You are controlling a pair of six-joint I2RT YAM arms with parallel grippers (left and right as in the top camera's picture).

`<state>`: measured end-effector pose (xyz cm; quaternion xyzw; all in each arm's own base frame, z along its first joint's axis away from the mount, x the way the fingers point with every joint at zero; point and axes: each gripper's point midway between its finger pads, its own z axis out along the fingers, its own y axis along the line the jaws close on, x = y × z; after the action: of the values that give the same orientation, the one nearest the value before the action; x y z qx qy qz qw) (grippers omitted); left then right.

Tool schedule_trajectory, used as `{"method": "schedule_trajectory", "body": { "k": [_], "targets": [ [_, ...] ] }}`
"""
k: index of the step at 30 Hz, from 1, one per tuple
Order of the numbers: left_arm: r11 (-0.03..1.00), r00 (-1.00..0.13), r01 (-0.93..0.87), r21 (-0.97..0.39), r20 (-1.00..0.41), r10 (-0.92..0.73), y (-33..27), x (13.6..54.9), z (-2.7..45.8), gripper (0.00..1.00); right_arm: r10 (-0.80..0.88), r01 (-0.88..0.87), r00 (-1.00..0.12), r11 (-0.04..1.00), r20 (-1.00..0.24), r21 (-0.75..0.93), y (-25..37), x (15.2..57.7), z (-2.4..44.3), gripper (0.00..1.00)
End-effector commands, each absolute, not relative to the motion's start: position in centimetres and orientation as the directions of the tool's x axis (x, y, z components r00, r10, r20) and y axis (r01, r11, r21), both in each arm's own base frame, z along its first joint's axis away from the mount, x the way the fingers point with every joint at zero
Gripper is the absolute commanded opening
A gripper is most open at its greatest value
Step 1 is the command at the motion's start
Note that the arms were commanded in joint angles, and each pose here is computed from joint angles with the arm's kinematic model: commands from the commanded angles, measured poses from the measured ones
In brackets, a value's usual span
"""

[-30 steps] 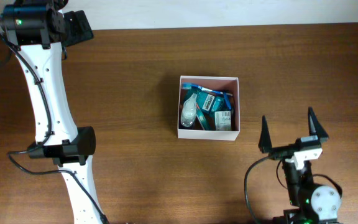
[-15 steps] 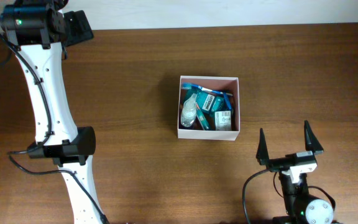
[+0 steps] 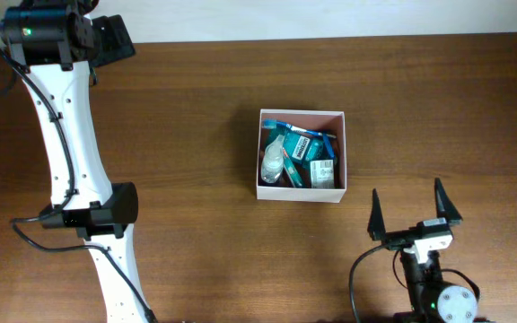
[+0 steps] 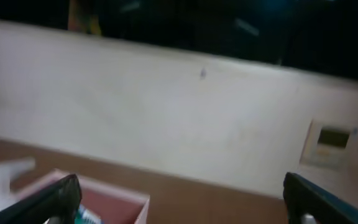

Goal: Pack container

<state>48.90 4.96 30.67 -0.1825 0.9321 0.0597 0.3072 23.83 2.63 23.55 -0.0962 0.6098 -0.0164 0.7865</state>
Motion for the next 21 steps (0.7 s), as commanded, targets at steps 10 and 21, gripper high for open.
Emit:
{"method": "schedule_trajectory", "body": {
  "k": [10, 21],
  "targets": [
    [0.925, -0.733, -0.379, -0.015, -0.606, -0.31, 4.8, 48.5, 31.5, 0.99, -0.147, -0.137, 0.009, 0.98, -0.989, -0.147, 2.8, 24.5, 17.2, 0.99],
    [0.925, -0.733, -0.379, -0.015, -0.606, -0.31, 4.8, 48.5, 31.5, 0.99, -0.151, -0.112, -0.057, 0.983, -0.987, -0.144, 2.2, 24.5, 15.7, 0.99]
  ]
}}
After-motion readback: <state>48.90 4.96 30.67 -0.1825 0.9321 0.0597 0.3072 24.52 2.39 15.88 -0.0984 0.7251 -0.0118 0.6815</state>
